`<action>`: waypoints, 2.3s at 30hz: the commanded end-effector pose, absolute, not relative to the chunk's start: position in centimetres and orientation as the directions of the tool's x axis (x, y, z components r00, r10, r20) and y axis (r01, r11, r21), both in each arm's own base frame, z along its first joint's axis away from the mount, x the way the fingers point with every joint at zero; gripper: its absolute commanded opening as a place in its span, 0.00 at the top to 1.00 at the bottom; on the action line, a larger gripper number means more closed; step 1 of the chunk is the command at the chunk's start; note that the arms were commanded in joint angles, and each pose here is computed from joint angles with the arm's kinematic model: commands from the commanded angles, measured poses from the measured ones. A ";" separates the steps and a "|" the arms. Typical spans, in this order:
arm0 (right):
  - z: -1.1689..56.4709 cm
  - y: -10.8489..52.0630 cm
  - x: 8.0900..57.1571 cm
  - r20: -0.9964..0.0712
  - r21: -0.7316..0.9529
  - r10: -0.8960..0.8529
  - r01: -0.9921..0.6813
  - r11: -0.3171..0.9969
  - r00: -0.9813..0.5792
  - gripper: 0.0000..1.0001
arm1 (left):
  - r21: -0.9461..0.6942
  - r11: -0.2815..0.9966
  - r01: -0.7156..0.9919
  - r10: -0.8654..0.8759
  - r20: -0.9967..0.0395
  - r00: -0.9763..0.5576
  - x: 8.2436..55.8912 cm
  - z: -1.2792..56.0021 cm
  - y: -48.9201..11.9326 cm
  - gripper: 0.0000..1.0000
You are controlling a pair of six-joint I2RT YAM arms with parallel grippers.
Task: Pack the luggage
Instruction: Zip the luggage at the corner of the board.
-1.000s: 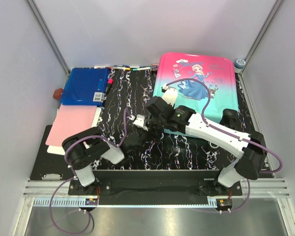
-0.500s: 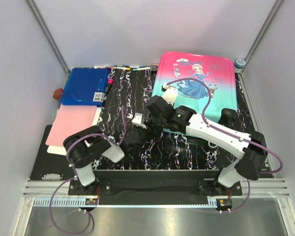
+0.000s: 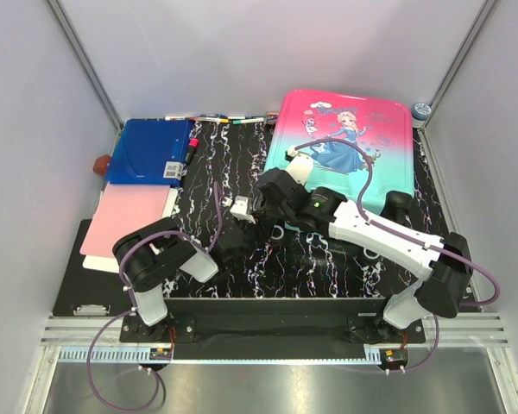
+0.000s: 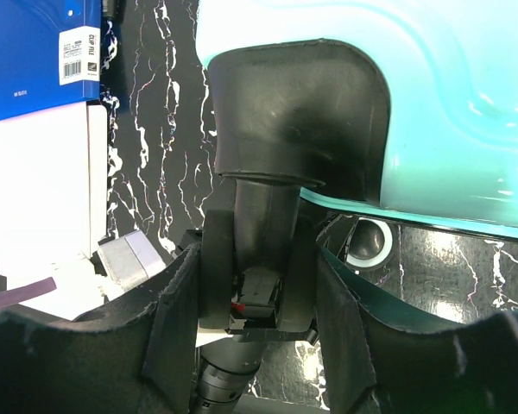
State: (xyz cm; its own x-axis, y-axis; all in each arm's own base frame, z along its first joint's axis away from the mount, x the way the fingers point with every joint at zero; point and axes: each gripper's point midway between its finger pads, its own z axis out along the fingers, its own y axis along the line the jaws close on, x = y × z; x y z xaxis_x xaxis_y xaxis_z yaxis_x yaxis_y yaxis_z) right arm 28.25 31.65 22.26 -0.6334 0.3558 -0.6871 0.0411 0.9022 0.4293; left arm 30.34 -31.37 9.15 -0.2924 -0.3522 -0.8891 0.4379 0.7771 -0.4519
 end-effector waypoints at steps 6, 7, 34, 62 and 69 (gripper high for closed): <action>32.1 34.5 27.1 -0.651 0.674 0.512 -0.118 0.729 -0.561 1.00 | -0.566 0.627 0.535 -0.633 -0.771 -0.072 31.7 19.1 -30.6 1.00; 32.2 34.5 27.0 -0.650 0.676 0.514 -0.117 0.728 -0.559 1.00 | -0.574 0.615 0.541 -0.651 -0.757 -0.063 31.6 19.7 -30.4 1.00; 32.6 33.7 27.1 -0.677 0.655 0.505 -0.125 0.745 -0.536 1.00 | -0.523 0.560 0.643 -0.582 -0.800 -0.145 30.1 18.7 -28.6 0.87; 35.7 40.5 28.9 -0.717 0.633 0.354 -0.346 0.693 -0.601 1.00 | -0.340 0.638 0.690 -0.361 -0.924 -0.122 28.2 16.6 -27.8 0.03; 35.4 41.2 29.7 -0.691 0.660 0.346 -0.358 0.661 -0.634 1.00 | -0.362 0.633 0.685 -0.391 -0.912 -0.122 28.8 15.7 -28.3 0.11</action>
State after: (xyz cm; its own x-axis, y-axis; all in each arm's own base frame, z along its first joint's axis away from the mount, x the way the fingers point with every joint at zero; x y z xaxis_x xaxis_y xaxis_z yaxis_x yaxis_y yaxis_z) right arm 28.89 34.81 22.02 -0.7513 0.1773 -0.6357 -0.1023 0.9203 0.3776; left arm 27.76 -27.27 8.37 -0.3370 -0.2120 -0.9173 0.5966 0.7056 -0.3823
